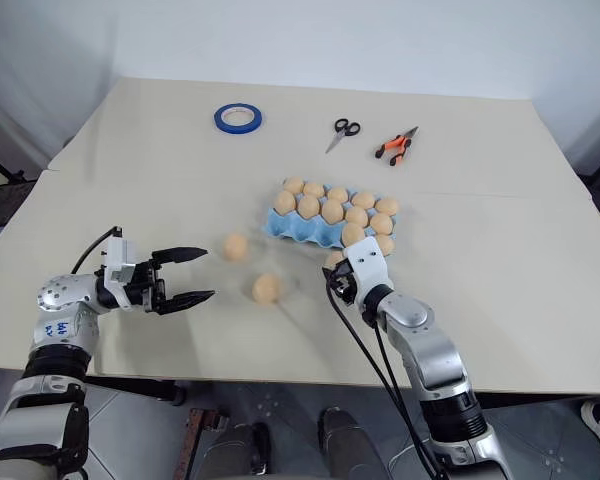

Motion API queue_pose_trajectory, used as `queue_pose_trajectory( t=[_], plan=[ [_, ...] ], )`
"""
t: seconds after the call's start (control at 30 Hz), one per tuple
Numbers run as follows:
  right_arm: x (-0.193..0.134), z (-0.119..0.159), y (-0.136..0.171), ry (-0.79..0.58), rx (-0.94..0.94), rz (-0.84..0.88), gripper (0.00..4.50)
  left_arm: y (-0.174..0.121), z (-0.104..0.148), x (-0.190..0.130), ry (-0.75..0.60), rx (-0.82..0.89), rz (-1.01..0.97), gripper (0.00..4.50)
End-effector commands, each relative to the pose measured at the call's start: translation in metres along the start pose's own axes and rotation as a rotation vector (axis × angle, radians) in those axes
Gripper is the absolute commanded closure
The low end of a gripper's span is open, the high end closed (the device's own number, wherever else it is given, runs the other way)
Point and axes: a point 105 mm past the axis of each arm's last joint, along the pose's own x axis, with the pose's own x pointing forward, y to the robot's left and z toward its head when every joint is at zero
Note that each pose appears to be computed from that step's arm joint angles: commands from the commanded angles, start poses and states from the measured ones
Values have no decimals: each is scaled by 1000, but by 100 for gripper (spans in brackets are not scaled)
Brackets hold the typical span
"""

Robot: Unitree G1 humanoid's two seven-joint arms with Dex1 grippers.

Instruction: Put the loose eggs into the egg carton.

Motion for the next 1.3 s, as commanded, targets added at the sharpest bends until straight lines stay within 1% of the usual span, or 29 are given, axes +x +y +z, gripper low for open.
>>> queue_pose_trajectory(
  t=[0.03, 0.13, 0.23, 0.33, 0.5, 0.7, 0.9, 0.97, 1.17, 1.27, 1.3],
  plan=[
    [-11, 49, -3, -127, -43, 13, 260, -1, 3, 1, -9, 22, -7, 0],
    [-6, 73, -11, -163, -64, 0, 260, -2, 4, 5, -24, 23, -4, 0],
    [6, 80, -20, -154, -76, -20, 260, -1, 5, 10, -40, 22, 7, 0],
    [20, 75, -24, -125, -90, -26, 260, -2, 6, 16, -56, 22, 10, 0],
    [37, 62, -19, -73, -103, 12, 260, -5, 9, 25, -78, 29, 4, 0],
    [45, 55, -19, -58, -108, 29, 260, -6, 14, 30, -95, 39, 6, 0],
    [48, 52, -19, -46, -116, 30, 59, -6, 16, 28, -91, 38, 1, 0],
    [47, 53, -20, -48, -122, 29, 5, -4, 16, 26, -84, 38, 5, 0],
    [38, 60, -20, -61, -143, 35, 5, -2, 16, 25, -78, 39, 11, 0],
    [25, 73, -16, -102, -146, 91, 5, -1, 16, 24, -77, 40, 19, 0],
    [18, 79, -14, -136, -122, 127, 5, 1, 17, 23, -77, 41, 28, 0]
  ],
)
